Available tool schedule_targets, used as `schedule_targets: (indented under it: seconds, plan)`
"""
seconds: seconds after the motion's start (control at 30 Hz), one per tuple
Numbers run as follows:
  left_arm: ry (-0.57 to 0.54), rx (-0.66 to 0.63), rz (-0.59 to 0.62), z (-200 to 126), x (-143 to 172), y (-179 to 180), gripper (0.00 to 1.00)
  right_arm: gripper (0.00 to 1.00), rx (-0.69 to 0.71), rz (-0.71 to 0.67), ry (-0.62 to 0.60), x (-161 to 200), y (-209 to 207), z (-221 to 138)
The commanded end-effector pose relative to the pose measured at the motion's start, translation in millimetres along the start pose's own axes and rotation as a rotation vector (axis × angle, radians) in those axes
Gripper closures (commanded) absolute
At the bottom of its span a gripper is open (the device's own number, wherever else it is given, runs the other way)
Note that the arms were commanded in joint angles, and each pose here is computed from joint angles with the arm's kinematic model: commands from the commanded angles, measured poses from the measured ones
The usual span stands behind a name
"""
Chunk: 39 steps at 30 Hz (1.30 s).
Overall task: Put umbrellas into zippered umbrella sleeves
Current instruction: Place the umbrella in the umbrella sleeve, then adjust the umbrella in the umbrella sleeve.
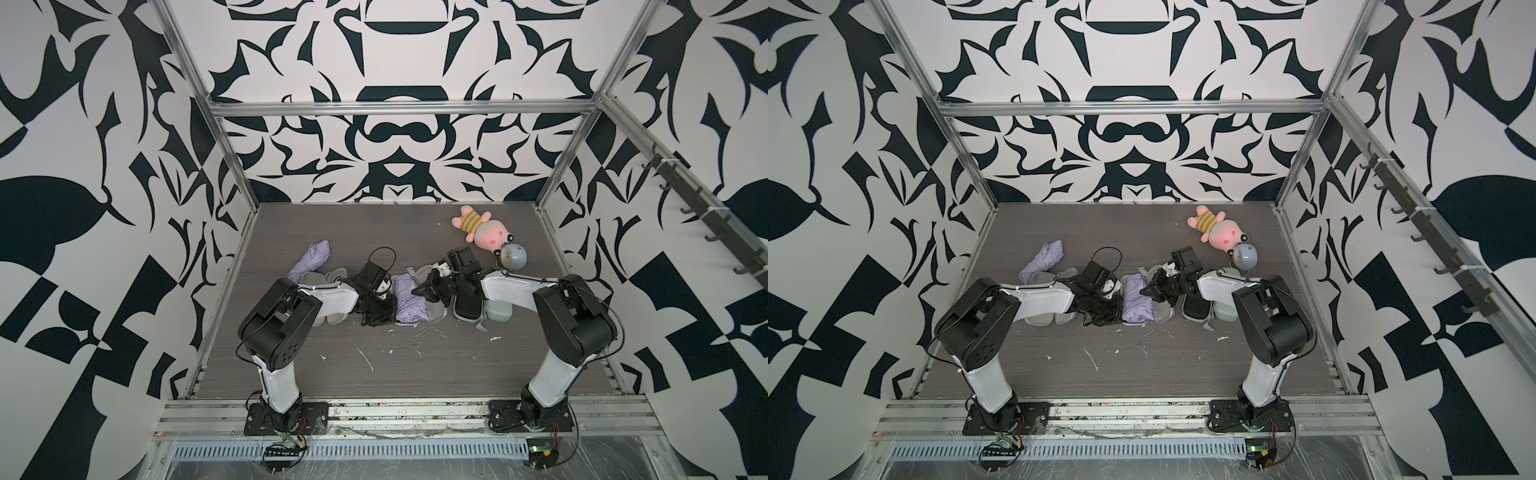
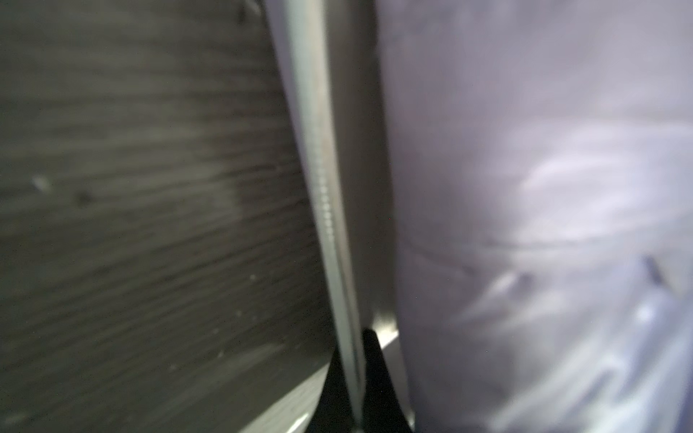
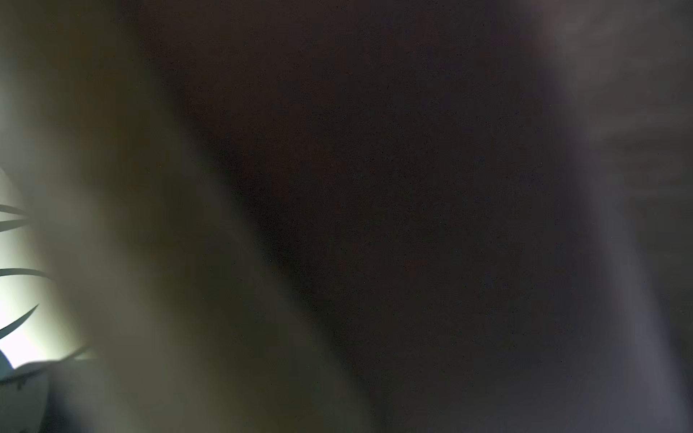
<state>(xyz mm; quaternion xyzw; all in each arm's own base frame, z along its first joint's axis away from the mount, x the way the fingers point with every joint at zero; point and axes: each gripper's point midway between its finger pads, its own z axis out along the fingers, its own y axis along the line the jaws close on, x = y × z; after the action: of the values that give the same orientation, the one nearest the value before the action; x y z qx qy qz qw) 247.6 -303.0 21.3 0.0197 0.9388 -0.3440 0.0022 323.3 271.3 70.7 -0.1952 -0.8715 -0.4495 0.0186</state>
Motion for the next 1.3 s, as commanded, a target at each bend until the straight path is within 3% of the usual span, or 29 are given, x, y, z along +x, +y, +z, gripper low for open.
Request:
schedule_targets:
  seconds: [0.0, 0.1, 0.23, 0.33, 0.53, 0.73, 0.9, 1.03, 1.27]
  plan:
    - [0.041, 0.002, 0.003, 0, 17, 3, 1.0, 1.0, -0.012, -0.058, -0.066, -24, 20, 2]
    - [0.043, 0.005, 0.005, 1, 17, 3, 1.0, 1.0, 0.045, -0.09, -0.046, -29, 12, 16]
    - [0.037, -0.007, 0.008, -5, 18, 6, 1.0, 1.0, 0.192, -0.118, 0.001, -24, -32, 26]
    - [0.021, -0.001, -0.008, -19, 15, 8, 0.91, 0.8, 0.25, -0.147, 0.002, -21, -46, 21]
    - [0.016, 0.038, -0.019, -45, 23, 6, 0.81, 0.52, 0.287, -0.334, -0.022, -19, 1, -12]
    - [0.0, 0.05, -0.026, -76, 22, 13, 0.65, 0.39, 0.351, -0.444, -0.058, -2, 24, -42]
    - [-0.036, 0.023, -0.07, -88, 3, 34, 0.54, 0.31, 0.459, -0.561, -0.053, 39, 27, -27]
    - [-0.063, 0.054, -0.079, -87, -10, 34, 0.55, 0.22, 0.566, -0.659, -0.089, 57, 31, -11]
    - [-0.075, 0.123, -0.136, -74, -11, 35, 0.71, 0.16, 0.752, -0.795, -0.091, 68, 30, 15]
